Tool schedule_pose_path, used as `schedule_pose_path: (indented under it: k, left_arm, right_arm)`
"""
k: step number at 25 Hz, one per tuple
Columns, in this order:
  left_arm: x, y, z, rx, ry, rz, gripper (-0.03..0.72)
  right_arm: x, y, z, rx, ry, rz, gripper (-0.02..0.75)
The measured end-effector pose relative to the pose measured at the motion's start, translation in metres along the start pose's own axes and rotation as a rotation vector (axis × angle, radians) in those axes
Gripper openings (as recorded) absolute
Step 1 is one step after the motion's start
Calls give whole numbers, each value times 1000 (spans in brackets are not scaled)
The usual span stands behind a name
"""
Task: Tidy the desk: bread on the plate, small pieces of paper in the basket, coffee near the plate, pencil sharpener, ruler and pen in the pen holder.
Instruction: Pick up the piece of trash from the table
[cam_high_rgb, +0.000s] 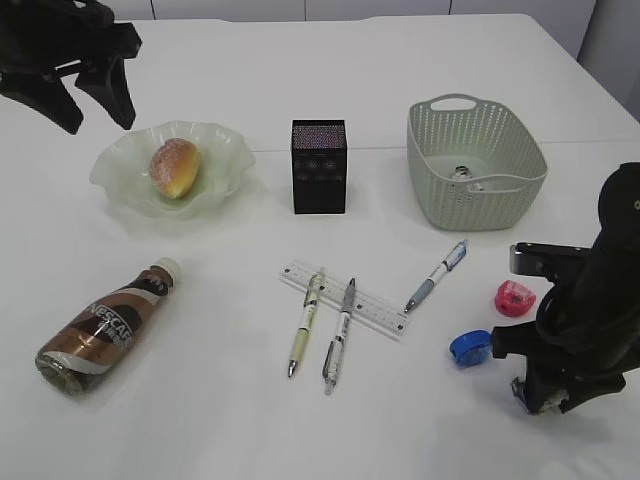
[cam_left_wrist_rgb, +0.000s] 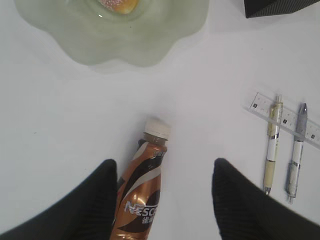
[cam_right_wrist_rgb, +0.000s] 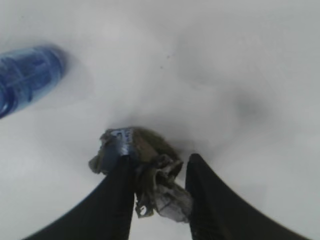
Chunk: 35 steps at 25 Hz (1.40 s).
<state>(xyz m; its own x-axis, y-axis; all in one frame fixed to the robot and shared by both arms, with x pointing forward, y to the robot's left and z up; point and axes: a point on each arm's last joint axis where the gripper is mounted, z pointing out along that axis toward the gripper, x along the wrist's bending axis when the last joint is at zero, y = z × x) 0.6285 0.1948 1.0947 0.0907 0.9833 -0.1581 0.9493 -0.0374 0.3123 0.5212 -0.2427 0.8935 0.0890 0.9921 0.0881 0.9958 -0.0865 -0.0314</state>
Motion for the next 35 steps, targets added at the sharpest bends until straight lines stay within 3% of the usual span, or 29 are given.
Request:
schedule_pose_path:
  k: [4,8,15,21,26,35]
  left_arm:
    - [0,0,0,0,-2,-1,433]
    - [-1,0,0,1,-8,-3,433]
    - [-2,0,0,3,-18,-6,433]
    - [-2,0,0,3,-18,-6,433]
    - [-2,0,0,3,-18,-6,433]
    - [-2,0,0,3,-21,-7,433]
  right_arm:
    - [0,0,0,0,0,0,123]
    - [0,0,0,0,0,-9,13]
    - [1,-2,-7,22,0,-23,13]
    - [5,-2,-49,-79,24,-46,13]
    - [8,11,-90,-192,4,-96,13]
    - [11,57,-170,-499,-142,-215,13]
